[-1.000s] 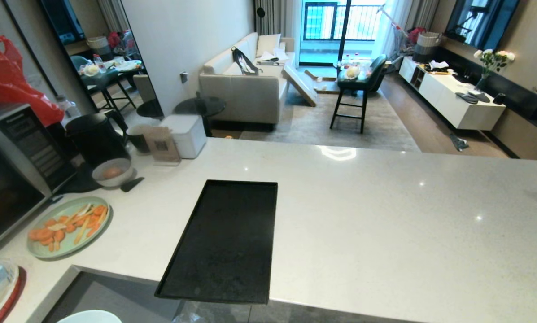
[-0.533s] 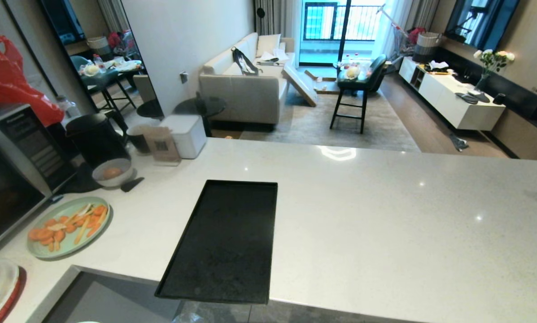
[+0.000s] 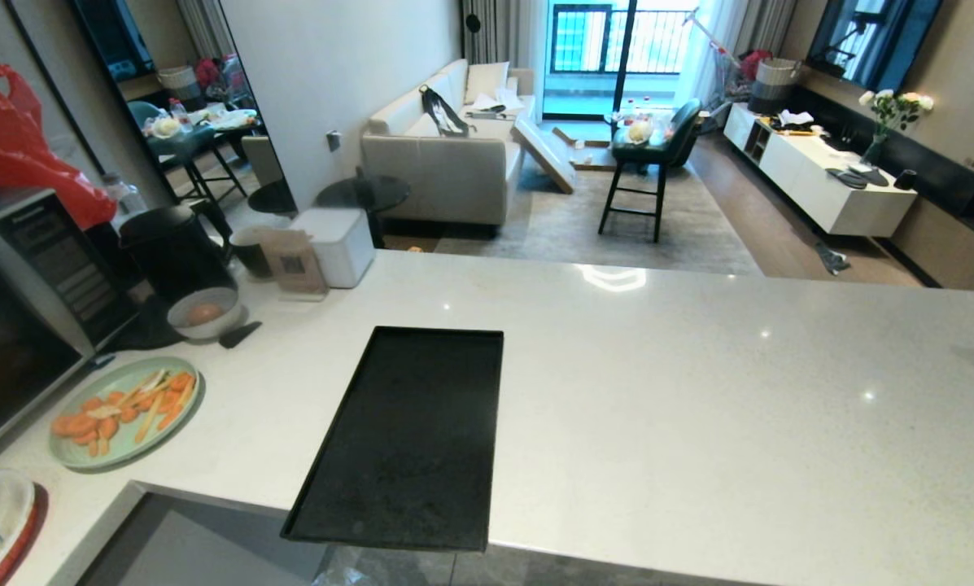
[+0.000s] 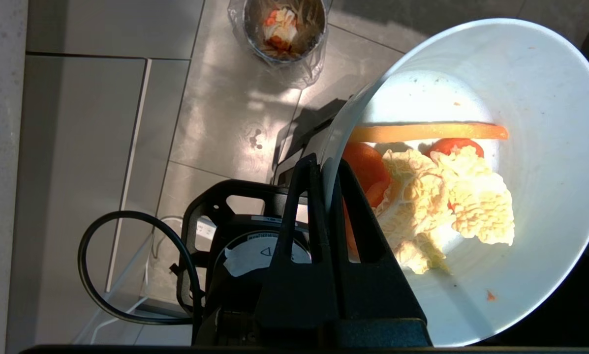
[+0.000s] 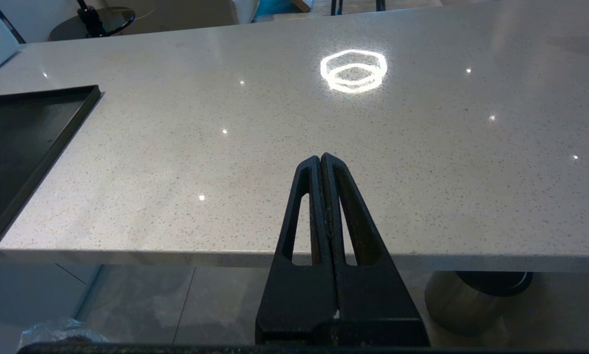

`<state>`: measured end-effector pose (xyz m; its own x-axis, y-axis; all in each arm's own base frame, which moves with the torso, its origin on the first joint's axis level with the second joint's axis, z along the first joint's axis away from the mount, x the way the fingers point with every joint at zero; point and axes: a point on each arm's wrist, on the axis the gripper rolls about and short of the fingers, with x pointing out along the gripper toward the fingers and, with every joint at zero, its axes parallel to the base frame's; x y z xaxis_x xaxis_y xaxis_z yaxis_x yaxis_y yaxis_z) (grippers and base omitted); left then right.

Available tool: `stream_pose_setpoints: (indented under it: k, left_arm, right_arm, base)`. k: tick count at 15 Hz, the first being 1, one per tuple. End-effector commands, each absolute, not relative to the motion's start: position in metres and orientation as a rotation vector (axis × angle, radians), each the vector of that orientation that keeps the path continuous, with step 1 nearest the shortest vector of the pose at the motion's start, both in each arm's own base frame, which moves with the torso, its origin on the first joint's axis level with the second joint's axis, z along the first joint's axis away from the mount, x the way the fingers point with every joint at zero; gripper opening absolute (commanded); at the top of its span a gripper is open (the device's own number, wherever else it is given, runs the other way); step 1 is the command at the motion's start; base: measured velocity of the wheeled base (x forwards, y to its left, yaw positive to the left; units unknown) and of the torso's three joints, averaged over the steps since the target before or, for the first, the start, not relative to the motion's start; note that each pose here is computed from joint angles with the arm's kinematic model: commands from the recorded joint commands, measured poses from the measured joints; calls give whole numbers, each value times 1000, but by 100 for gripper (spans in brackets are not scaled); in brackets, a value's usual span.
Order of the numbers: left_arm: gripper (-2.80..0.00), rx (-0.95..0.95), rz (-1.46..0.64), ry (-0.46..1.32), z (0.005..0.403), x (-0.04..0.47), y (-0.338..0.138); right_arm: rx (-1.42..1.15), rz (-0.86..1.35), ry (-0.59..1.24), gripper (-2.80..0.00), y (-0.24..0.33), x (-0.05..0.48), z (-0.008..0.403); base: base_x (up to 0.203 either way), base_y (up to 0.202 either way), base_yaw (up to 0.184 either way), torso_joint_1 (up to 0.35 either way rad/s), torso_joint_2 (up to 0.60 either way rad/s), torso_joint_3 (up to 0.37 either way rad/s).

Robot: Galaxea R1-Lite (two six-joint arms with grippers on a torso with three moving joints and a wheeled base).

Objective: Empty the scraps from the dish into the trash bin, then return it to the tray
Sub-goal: Move the bowl over the trash can

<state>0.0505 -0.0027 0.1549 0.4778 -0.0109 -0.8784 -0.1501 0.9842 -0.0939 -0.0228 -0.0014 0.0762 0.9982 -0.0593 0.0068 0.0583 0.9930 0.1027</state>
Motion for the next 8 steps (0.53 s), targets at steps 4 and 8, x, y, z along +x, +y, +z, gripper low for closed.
stream_pose_setpoints:
  k: [4, 8]
  left_arm:
    - [-280, -167, 86, 1082, 153, 51, -3]
    - [-280, -167, 87, 1086, 152, 50, -3]
  right_arm:
    - [103, -59, -10, -280, -1, -23, 76]
    - [103, -59, -11, -280, -1, -23, 76]
  base:
    - [0, 0, 0, 0, 0, 0]
    - [0, 0, 0, 0, 0, 0]
